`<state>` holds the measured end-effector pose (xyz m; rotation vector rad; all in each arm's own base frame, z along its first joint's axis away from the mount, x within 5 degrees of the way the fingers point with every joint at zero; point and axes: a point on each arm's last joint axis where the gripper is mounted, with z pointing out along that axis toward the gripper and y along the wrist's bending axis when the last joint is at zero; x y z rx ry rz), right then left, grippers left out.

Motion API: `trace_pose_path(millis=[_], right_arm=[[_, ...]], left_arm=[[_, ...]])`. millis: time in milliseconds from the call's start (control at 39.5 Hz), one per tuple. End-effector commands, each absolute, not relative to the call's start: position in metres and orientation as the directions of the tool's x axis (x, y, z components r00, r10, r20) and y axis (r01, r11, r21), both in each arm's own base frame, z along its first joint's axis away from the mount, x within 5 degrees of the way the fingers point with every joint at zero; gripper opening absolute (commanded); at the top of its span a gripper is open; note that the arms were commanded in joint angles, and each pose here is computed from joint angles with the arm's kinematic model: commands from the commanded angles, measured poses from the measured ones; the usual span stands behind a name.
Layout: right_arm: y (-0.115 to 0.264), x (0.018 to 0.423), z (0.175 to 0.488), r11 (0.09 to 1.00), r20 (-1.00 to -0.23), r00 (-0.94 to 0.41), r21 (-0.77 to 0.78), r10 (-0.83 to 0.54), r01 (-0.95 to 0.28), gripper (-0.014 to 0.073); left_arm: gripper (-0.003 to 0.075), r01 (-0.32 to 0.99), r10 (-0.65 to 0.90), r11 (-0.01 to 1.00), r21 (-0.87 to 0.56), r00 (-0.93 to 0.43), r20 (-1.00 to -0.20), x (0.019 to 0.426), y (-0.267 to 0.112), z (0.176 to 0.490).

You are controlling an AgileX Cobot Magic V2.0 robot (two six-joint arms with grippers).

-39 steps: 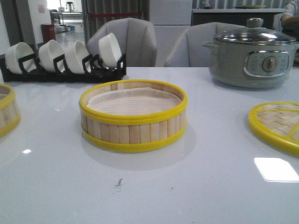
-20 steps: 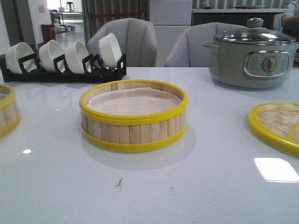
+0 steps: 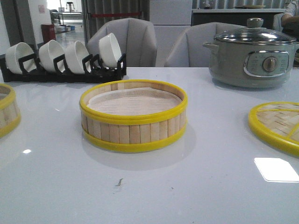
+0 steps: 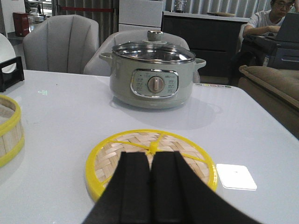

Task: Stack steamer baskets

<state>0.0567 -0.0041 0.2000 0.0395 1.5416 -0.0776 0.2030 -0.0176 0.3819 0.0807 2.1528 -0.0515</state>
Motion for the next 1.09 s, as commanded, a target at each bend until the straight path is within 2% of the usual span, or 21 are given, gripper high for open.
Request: trace_pose_path(millis=[0, 127, 177, 228, 355, 481, 608, 659, 735, 861, 1064], right_arm=[[-0.005, 0.053, 0.214, 0.995, -0.987, 0.152, -0.029, -0.043, 0.092, 0.0029], [-0.005, 0.053, 0.214, 0.995, -0.987, 0.152, -0.029, -0.043, 0.092, 0.0029], [-0.005, 0.053, 0.215, 0.993, -0.984, 0.156, -0.067, -0.082, 0.099, 0.0029], [-0.005, 0.053, 0.218, 0.989, -0.976, 0.178, -0.105, -0.124, 0.109, 0.0029], [-0.005, 0.052, 0.223, 0.989, -0.963, 0.241, -0.093, -0.119, 0.116, 0.0029], [-0.005, 0.050, 0.231, 0.996, -0.963, 0.268, 0.026, 0.003, 0.085, 0.0029], [-0.004, 0.047, 0.255, 0.988, -0.961, 0.243, 0.148, 0.132, 0.046, 0.0029], [-0.003, 0.047, 0.270, 0.979, -0.965, 0.182, 0.200, 0.191, 0.036, 0.0029], [-0.002, 0.054, 0.291, 0.978, -0.978, 0.059, 0.205, 0.202, 0.046, 0.0029], [-0.005, 0.090, 0.331, 0.976, -0.976, -0.063, 0.206, 0.210, 0.066, 0.0029], [-0.007, 0.143, 0.354, 0.975, -0.923, -0.314, 0.201, 0.222, 0.099, 0.0029]], left_arm=[[0.0085, 0.077, 0.023, 0.997, -0.011, -0.432, -0.901, 0.203, -0.018, 0.404], [0.0085, 0.077, 0.023, 0.997, -0.011, -0.435, -0.900, 0.203, -0.018, 0.404], [0.0085, 0.077, 0.024, 0.997, -0.011, -0.439, -0.898, 0.203, -0.018, 0.403], [0.0085, 0.077, 0.024, 0.997, -0.011, -0.438, -0.898, 0.203, -0.018, 0.403], [0.0085, 0.077, 0.024, 0.997, -0.011, -0.438, -0.898, 0.203, -0.018, 0.403], [0.0085, 0.077, 0.024, 0.997, -0.011, -0.438, -0.898, 0.203, -0.018, 0.403], [0.0085, 0.077, 0.024, 0.997, -0.011, -0.438, -0.898, 0.203, -0.018, 0.403], [0.0085, 0.077, 0.024, 0.997, -0.011, -0.438, -0.898, 0.203, -0.018, 0.403], [0.0085, 0.076, 0.025, 0.997, -0.009, -0.438, -0.898, 0.203, -0.017, 0.403], [0.0085, 0.075, 0.031, 0.997, -0.002, -0.438, -0.899, 0.203, -0.017, 0.403], [0.0085, 0.072, 0.049, 0.997, 0.020, -0.436, -0.899, 0.203, -0.016, 0.403]])
